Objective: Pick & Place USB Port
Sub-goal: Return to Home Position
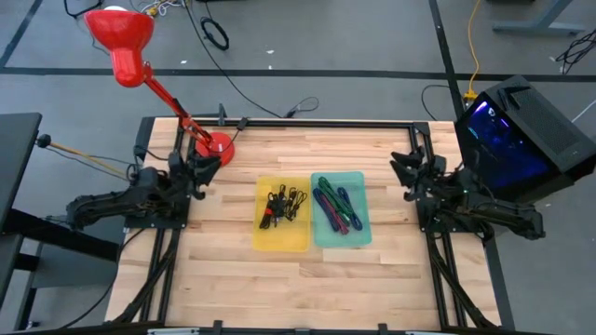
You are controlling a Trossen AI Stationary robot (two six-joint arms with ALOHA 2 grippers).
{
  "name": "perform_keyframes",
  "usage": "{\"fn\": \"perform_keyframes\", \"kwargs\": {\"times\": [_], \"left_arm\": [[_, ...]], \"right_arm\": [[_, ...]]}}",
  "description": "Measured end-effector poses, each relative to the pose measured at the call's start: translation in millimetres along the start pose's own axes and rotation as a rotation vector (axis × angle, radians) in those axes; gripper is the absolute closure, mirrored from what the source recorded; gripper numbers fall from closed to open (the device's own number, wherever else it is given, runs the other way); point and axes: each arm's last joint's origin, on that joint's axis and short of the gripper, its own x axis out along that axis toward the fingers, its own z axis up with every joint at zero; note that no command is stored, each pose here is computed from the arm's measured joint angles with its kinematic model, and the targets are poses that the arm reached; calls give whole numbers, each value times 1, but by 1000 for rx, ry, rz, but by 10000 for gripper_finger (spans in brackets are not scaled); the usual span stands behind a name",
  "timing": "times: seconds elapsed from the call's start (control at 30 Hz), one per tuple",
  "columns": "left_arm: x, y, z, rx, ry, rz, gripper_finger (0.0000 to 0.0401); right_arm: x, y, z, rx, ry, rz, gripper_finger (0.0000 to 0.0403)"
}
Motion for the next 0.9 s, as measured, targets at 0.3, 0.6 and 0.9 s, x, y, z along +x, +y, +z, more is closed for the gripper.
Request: {"fn": "perform_keyframes", "kwargs": {"times": [0.3, 0.6, 0.9], "left_arm": [[-3, 10, -24, 68, 249, 92, 263], [-5, 12, -29, 83, 309, 111, 263], [-5, 12, -29, 84, 306, 114, 263]], "right_arm": [[-2, -2, -21, -43, 236, 71, 252], [-9, -4, -39, -91, 440, 113, 252], [-8, -4, -39, -181, 434, 129, 252]]}}
